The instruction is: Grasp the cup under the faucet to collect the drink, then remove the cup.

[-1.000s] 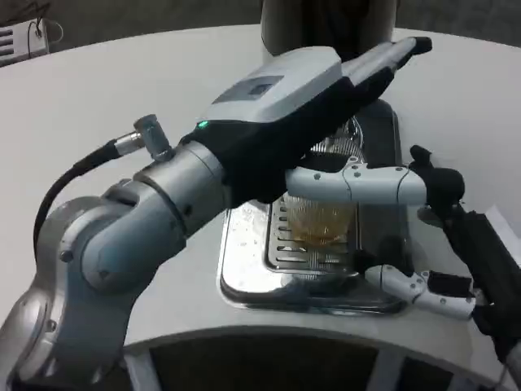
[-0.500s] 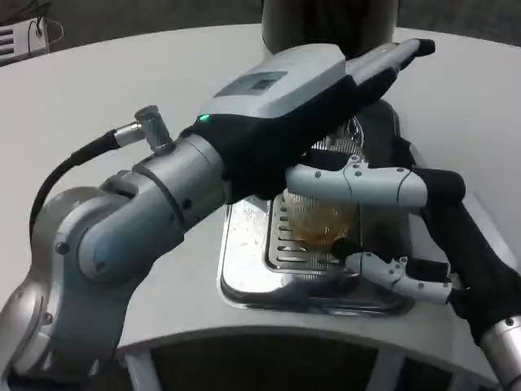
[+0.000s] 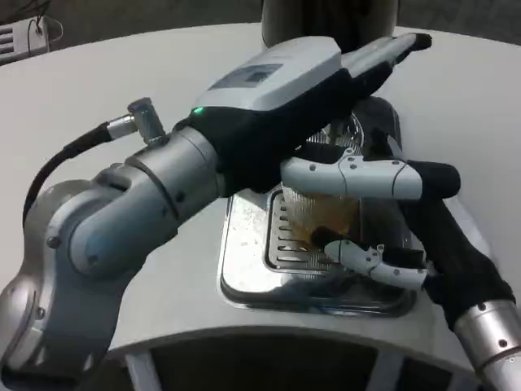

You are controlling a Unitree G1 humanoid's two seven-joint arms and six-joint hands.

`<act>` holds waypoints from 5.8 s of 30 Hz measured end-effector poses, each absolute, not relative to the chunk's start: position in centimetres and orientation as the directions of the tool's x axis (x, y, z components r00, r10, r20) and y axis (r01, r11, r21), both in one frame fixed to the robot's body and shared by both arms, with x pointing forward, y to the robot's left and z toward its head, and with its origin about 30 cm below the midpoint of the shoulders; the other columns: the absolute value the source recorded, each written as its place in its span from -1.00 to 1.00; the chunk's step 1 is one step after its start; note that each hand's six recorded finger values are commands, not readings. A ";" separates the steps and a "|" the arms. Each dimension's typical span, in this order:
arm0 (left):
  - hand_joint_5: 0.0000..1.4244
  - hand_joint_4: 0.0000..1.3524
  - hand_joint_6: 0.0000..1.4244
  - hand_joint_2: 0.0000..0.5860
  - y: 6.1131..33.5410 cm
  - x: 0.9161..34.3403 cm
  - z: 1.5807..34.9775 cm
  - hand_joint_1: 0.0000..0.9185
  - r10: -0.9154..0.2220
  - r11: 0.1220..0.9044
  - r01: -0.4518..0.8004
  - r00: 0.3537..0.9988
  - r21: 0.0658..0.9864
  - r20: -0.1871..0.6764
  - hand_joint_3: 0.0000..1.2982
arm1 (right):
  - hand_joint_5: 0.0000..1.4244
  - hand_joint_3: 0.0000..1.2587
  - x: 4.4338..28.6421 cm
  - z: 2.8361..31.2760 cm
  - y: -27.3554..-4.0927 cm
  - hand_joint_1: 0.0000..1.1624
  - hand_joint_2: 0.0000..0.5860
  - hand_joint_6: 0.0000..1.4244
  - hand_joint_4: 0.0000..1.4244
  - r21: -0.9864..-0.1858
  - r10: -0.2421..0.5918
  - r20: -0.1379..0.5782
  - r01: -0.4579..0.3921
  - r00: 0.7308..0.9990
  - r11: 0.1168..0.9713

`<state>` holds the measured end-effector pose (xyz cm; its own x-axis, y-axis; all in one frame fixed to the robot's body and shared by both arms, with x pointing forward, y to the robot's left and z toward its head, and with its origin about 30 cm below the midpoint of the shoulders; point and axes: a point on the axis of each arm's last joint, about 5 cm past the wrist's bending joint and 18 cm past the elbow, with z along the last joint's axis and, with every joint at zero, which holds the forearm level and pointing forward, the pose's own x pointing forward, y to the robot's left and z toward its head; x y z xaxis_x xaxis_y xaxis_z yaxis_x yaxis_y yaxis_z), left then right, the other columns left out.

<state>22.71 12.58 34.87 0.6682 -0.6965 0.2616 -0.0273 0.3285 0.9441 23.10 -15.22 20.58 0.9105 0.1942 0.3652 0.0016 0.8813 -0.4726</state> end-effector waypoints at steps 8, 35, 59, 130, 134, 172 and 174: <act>-0.93 -1.00 -0.74 -0.98 13.3 22.5 34.6 -1.00 -0.668 0.429 -0.043 0.657 0.902 0.349 -0.95 | -0.90 -1.00 23.5 20.7 -15.1 0.35 -0.24 -0.89 -0.96 -0.470 0.189 0.369 0.007 0.910 0.882; -0.91 -1.00 -0.72 -0.97 17.8 18.5 32.2 -1.00 -0.565 0.522 -0.119 0.694 0.845 0.447 -0.94 | -0.90 -1.00 23.6 20.7 -15.2 0.33 -0.22 -0.89 -0.95 -0.465 0.181 0.366 0.010 0.913 0.885; -1.00 -1.00 -0.87 -0.99 20.2 17.3 28.0 -1.00 -0.378 0.346 -0.068 0.903 0.936 0.205 -1.00 | -0.90 -1.00 23.7 20.4 -14.1 0.31 -0.22 -0.89 -0.95 -0.445 0.203 0.359 -0.024 0.911 0.895; -1.00 -1.00 -0.87 -0.99 22.8 16.8 26.6 -1.00 -0.275 0.233 0.077 0.961 0.970 -0.010 -1.00 | -0.85 -1.00 26.3 19.9 -7.6 0.38 -0.26 -0.89 -0.92 -0.362 0.127 0.414 0.034 0.902 0.932; -1.00 -1.00 -0.87 -0.99 22.9 16.8 26.6 -1.00 -0.273 0.232 0.080 0.962 0.969 -0.015 -1.00 | -0.84 -1.00 26.4 19.9 -7.3 0.38 -0.26 -0.89 -0.91 -0.364 0.115 0.413 0.048 0.903 0.930; -1.00 -1.00 -0.87 -0.99 23.8 16.4 26.2 -1.00 -0.238 0.211 0.162 0.965 0.964 -0.110 -1.00 | 0.14 -0.15 26.5 18.6 -5.2 0.59 -0.18 0.32 -0.03 -0.195 -0.040 0.446 0.140 0.894 0.971; -1.00 -1.00 -0.87 -0.99 23.9 16.3 26.1 -1.00 -0.235 0.210 0.167 0.965 0.963 -0.116 -1.00 | 0.27 -0.03 26.4 18.5 -5.2 0.59 -0.20 0.49 0.11 -0.181 -0.054 0.446 0.149 0.893 0.972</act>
<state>16.32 23.89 26.10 0.9651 -0.2351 -0.1156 0.1666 0.2102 0.9634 26.39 -5.25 18.55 0.8934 -0.0538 0.4460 0.1488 0.9722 -0.1808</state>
